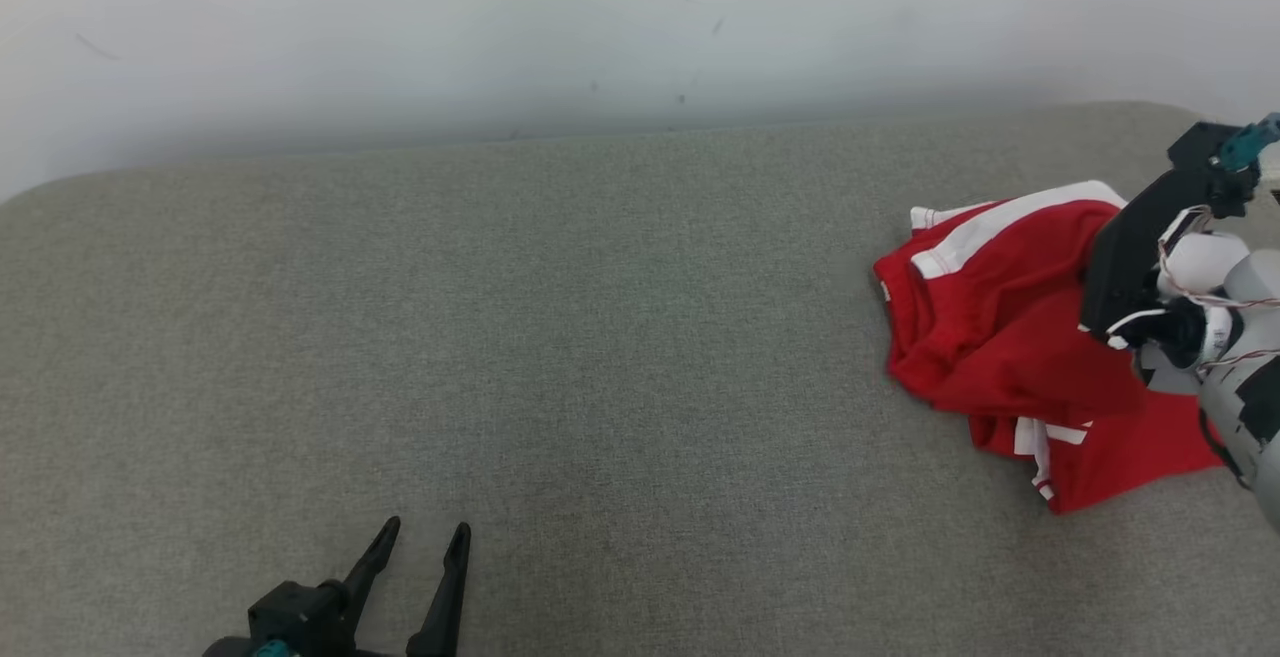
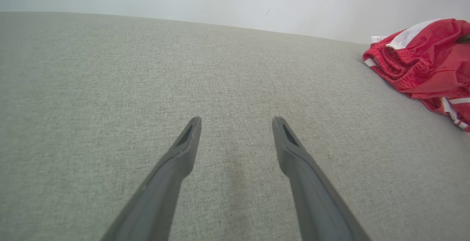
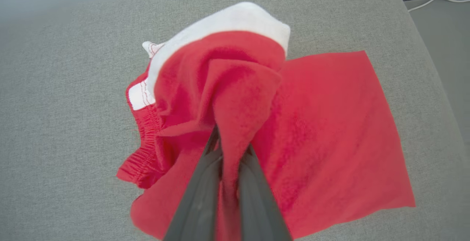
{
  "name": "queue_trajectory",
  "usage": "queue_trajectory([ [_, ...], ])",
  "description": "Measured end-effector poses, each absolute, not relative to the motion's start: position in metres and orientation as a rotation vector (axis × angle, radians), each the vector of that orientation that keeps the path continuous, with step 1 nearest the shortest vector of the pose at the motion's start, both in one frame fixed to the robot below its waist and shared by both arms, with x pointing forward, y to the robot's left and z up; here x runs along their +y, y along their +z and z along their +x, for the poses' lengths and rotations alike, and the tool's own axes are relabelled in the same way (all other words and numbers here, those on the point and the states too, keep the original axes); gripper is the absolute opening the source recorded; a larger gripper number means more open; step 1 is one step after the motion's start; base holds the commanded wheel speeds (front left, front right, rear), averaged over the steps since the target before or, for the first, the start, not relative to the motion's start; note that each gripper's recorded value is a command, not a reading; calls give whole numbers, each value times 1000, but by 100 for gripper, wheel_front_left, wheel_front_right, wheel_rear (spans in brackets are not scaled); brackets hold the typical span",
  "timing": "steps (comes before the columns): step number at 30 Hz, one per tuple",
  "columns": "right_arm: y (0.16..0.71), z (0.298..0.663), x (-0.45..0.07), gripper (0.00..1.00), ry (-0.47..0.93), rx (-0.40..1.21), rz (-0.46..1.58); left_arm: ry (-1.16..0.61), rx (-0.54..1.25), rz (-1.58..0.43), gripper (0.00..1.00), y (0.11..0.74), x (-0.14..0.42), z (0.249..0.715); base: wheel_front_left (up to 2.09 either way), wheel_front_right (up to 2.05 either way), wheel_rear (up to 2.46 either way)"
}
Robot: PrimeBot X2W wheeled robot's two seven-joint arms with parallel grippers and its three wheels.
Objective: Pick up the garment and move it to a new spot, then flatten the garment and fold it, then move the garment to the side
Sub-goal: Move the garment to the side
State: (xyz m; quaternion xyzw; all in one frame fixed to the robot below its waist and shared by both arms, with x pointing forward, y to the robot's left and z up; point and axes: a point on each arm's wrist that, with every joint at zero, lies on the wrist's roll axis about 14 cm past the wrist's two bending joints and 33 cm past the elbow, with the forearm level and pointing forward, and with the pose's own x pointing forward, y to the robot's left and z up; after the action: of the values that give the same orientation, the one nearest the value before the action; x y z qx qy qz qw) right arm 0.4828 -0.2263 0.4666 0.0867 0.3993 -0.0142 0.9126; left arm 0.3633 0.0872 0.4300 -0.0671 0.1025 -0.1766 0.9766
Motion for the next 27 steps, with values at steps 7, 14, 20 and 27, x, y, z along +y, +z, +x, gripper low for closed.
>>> queue_trajectory([
  [7, 474, 486, -253, 0, -81, 806, 175, -388, 210, -135, 100, 429, 80, 368, 0, 0, 0],
  [14, 470, 483, -268, 0, -114, 820, 131, -396, 218, -135, 100, 426, 77, 368, 0, 0, 0],
  [20, 465, 484, -284, 0, -148, 843, 65, -402, 232, -137, 100, 421, 78, 368, 0, 0, 0],
  [27, 452, 484, -296, 0, -169, 883, -72, -402, 232, -134, 100, 420, 81, 373, 0, 0, 0],
])
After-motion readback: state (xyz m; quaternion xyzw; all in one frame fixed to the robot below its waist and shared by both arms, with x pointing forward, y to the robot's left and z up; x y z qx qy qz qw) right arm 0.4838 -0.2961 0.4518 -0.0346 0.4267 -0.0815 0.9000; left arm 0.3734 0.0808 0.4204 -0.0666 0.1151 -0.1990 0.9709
